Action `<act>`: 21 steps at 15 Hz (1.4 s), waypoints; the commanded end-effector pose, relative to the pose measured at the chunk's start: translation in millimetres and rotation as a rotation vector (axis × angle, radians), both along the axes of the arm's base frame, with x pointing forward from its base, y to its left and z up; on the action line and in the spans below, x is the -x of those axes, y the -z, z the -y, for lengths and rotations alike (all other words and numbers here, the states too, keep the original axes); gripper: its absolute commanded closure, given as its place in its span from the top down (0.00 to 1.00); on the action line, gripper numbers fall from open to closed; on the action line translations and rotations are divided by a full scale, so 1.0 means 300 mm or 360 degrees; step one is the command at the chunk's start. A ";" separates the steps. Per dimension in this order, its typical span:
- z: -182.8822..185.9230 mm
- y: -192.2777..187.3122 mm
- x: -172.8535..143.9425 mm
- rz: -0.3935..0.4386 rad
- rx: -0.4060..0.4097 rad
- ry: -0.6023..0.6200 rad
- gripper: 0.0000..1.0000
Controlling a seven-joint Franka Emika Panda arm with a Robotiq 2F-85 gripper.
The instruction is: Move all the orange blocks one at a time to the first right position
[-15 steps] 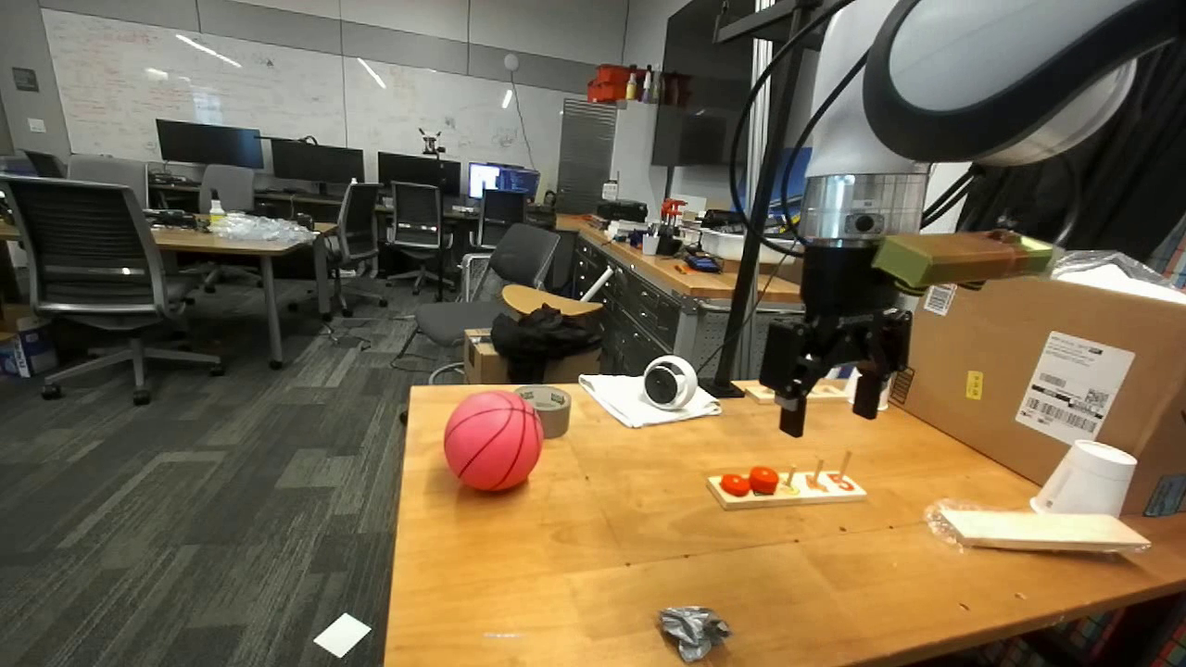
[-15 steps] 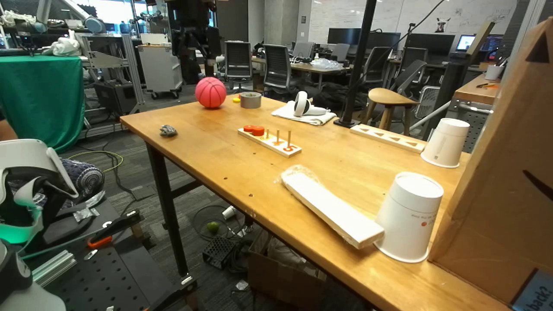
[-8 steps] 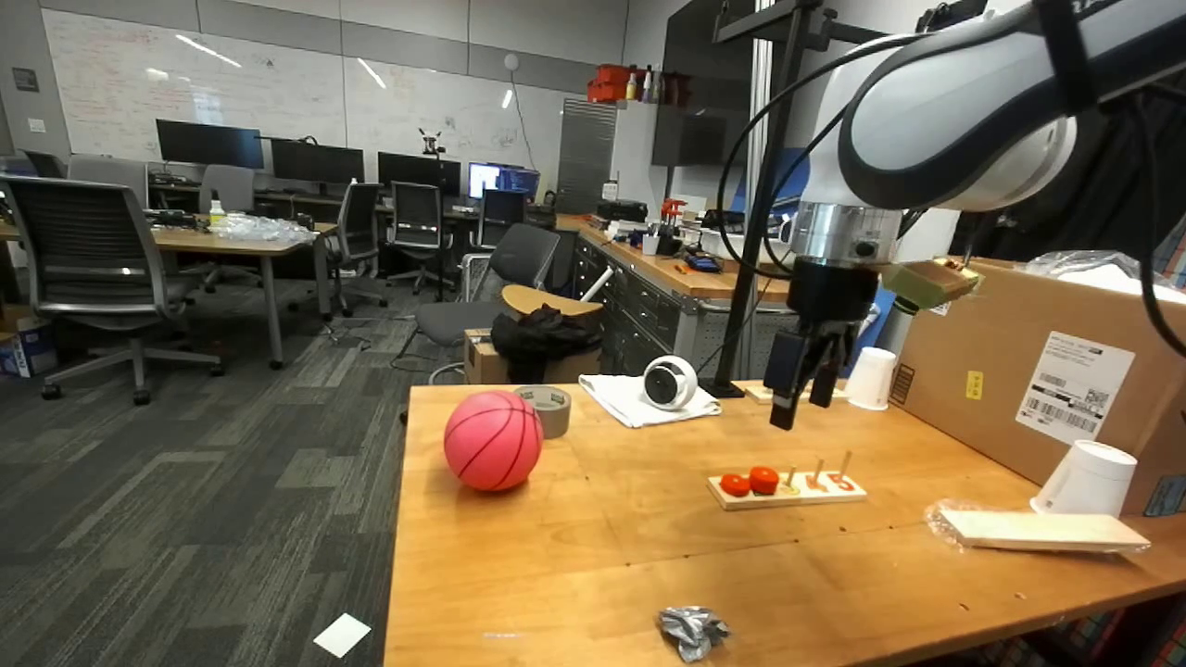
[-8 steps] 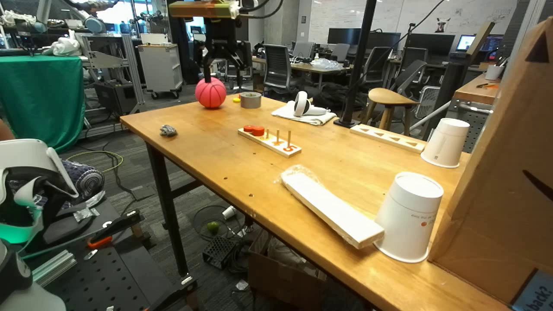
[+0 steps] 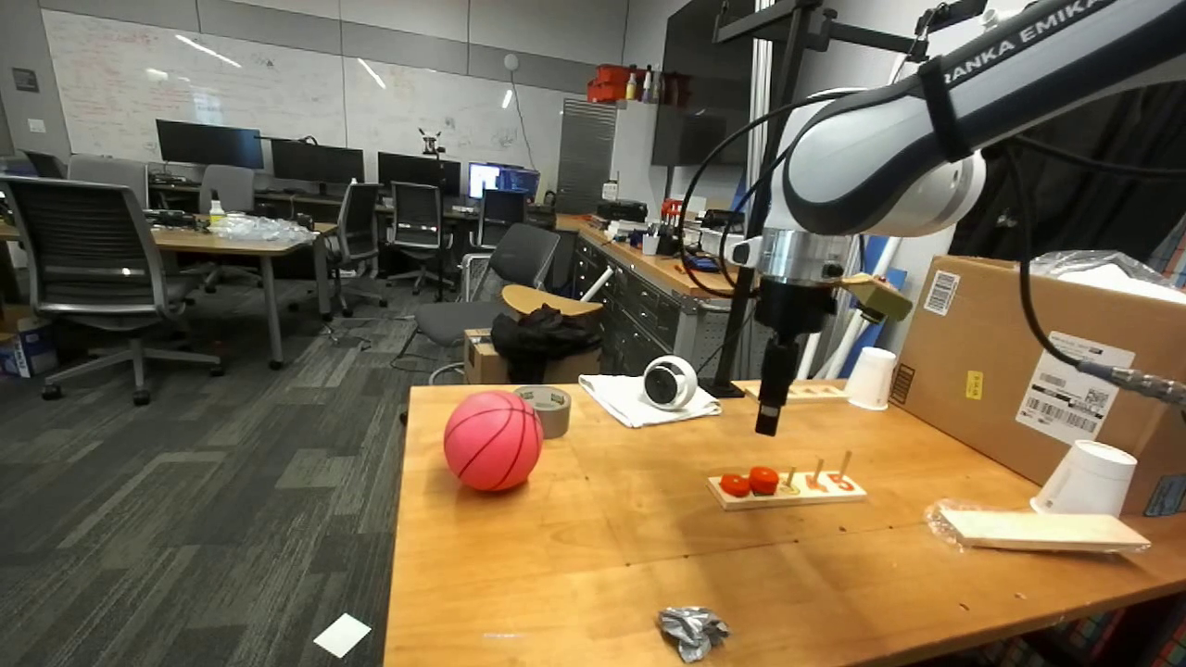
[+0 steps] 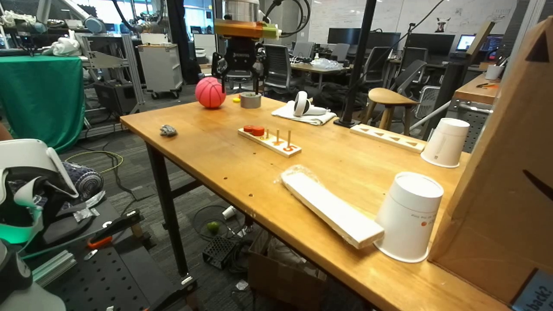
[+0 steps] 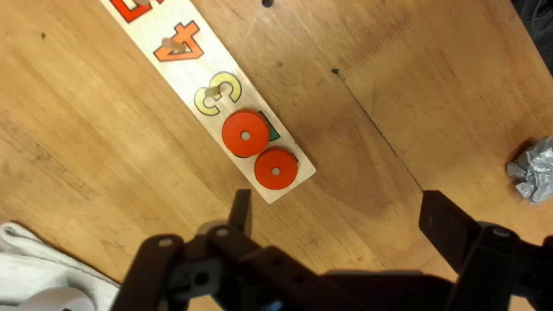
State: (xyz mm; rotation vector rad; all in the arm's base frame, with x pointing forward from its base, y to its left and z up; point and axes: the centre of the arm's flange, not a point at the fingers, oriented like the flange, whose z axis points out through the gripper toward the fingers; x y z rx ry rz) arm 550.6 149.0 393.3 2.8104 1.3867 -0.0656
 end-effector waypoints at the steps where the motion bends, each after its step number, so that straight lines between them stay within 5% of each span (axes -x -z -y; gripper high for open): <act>1: -0.052 0.026 -0.081 -0.0022 0.0011 -0.0317 1.00; 3: -0.058 0.042 -0.083 -0.0028 0.0061 -0.0479 1.00; 4: -0.048 0.063 -0.040 -0.0035 0.0027 -0.0330 1.00; 10: -0.053 0.073 -0.055 -0.0037 0.0049 -0.0440 1.00; 21: 0.025 0.091 -0.131 0.0073 0.0031 -0.0908 1.00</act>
